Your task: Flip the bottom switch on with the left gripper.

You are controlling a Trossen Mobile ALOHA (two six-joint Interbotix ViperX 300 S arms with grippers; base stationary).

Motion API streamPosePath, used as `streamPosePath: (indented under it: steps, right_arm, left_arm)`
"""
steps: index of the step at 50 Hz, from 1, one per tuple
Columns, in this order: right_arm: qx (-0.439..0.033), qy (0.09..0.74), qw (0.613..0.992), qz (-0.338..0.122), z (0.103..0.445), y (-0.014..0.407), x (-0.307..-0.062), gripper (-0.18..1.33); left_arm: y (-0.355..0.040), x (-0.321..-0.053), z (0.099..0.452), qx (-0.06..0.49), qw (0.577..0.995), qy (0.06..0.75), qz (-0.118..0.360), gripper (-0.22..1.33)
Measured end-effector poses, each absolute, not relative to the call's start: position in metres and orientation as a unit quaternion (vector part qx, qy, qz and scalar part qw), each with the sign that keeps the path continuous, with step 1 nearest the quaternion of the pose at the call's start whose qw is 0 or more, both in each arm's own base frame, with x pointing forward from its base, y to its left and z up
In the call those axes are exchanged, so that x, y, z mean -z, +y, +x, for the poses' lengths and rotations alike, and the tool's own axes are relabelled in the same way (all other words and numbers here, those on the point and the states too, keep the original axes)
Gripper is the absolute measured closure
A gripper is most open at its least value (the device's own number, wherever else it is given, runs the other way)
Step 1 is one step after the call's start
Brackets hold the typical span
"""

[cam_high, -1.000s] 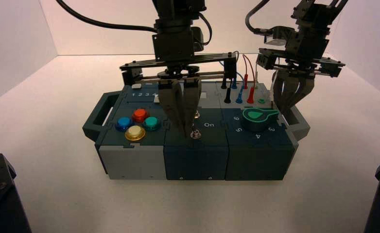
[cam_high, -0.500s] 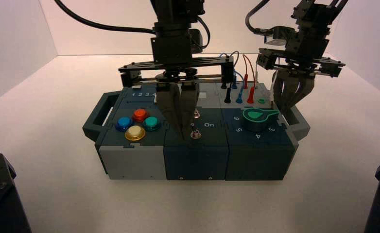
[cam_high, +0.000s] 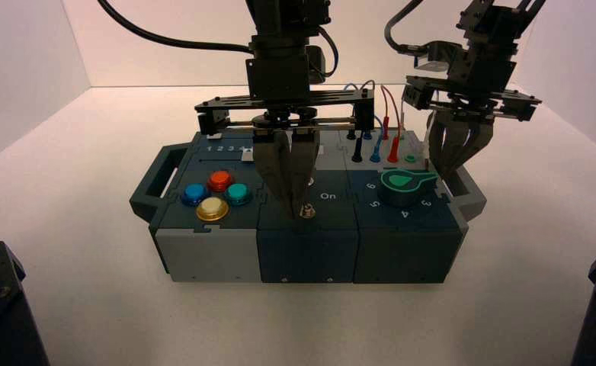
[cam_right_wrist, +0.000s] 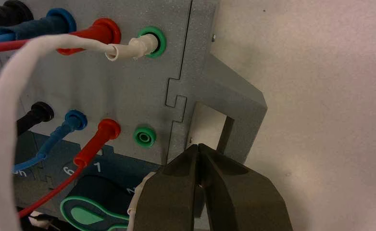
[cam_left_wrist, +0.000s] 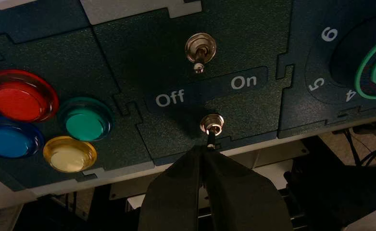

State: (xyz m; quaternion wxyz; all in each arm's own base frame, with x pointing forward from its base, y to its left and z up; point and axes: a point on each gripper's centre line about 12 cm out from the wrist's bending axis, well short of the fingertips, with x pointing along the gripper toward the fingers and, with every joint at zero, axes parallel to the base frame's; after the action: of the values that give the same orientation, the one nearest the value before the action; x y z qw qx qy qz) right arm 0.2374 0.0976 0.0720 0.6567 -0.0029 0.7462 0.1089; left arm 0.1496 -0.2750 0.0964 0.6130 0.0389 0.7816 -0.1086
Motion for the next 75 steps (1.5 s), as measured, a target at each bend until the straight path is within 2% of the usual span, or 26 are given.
streamPosePath:
  steps: [15, 42, 75]
  right_arm:
    - [-0.110, 0.746, 0.657, -0.004, 0.237, 0.098, -0.072, 1.31]
    - [-0.110, 0.746, 0.657, -0.004, 0.237, 0.098, -0.072, 1.31]
    - [-0.110, 0.747, 0.656, -0.007, 0.237, 0.098, -0.072, 1.31]
  left_arm:
    - [-0.262, -0.102, 0.142, 0.106, 0.612, 0.782, 0.040, 1.27]
    - [-0.267, -0.100, 0.155, 0.108, 0.627, 0.771, 0.043, 1.27]
    - [-0.271, -0.095, 0.161, 0.104, 0.625, 0.772, 0.045, 1.27]
